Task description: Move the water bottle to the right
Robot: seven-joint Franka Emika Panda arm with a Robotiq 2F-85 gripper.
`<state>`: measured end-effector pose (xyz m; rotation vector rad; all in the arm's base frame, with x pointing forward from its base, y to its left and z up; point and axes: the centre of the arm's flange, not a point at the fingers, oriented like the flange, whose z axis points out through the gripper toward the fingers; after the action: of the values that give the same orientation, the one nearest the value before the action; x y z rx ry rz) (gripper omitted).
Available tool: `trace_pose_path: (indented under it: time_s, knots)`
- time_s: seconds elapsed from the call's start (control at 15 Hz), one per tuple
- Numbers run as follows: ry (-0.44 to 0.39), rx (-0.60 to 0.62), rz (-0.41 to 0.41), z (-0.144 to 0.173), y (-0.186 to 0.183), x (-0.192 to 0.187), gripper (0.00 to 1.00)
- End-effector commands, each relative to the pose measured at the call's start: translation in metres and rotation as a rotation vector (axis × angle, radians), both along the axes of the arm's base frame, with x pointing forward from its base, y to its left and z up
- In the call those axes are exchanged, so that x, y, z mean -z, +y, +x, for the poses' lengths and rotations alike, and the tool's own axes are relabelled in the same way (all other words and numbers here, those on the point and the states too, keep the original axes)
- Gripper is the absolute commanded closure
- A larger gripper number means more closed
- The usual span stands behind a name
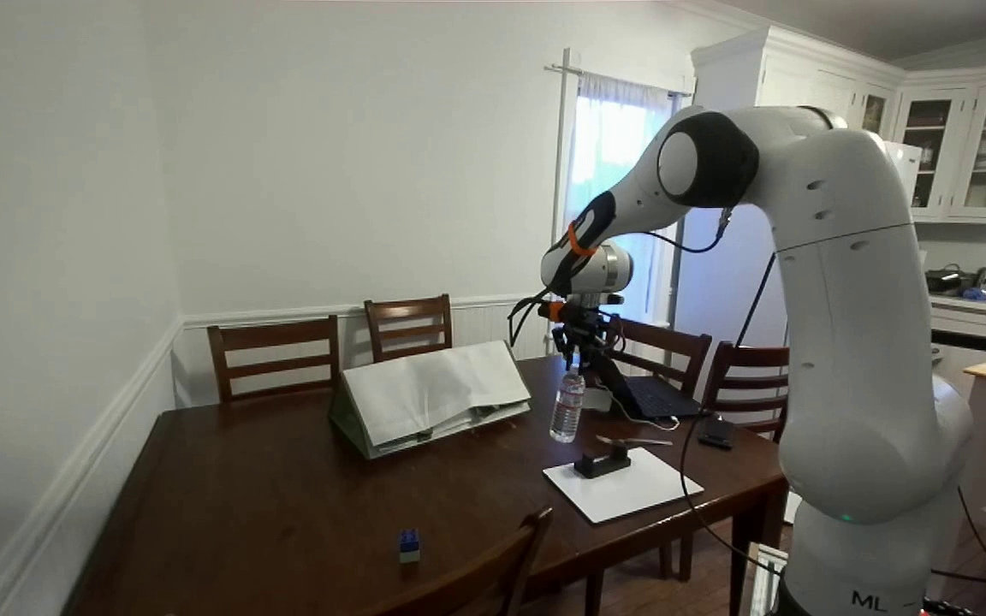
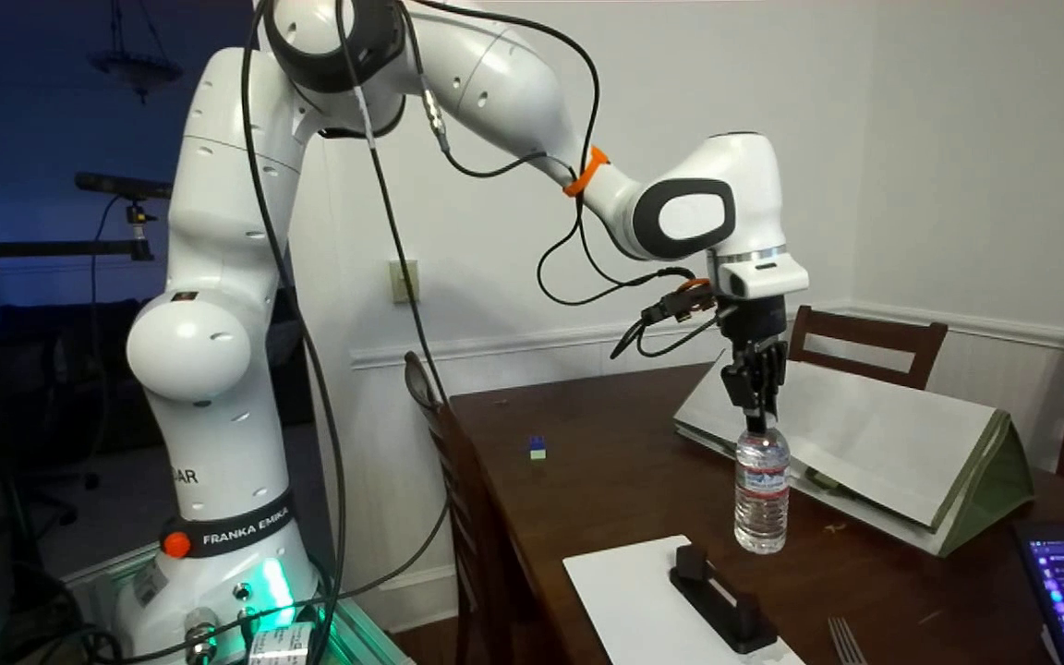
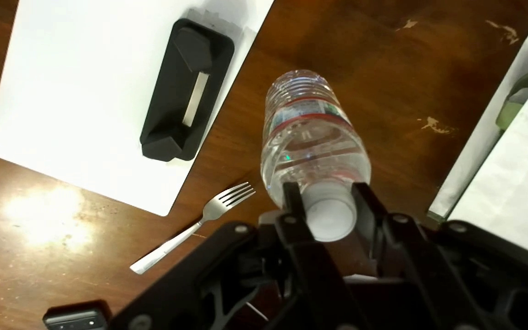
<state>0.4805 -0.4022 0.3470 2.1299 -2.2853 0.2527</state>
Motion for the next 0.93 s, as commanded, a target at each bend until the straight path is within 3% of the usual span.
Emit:
trace_pose_path:
  time_s: [0.0, 0.4, 0.47, 0.53, 0.67, 0.87]
  knots:
    - [-0.047, 0.04, -0.016, 0.016, -0.018, 0.008, 0.89]
    - [-0.03, 0.053, -0.03, 0.023, -0.024, 0.028, 0.88]
    - [-0.024, 0.057, -0.027, 0.024, -0.025, 0.029, 0.73]
    - [-0.021, 0.059, -0.028, 0.025, -0.025, 0.03, 0.44]
    - [-0.022, 0.045, -0.042, 0.026, -0.019, 0.023, 0.36]
    - [-0.002, -0.025, -0.029, 0.014, 0.015, -0.011, 0.16]
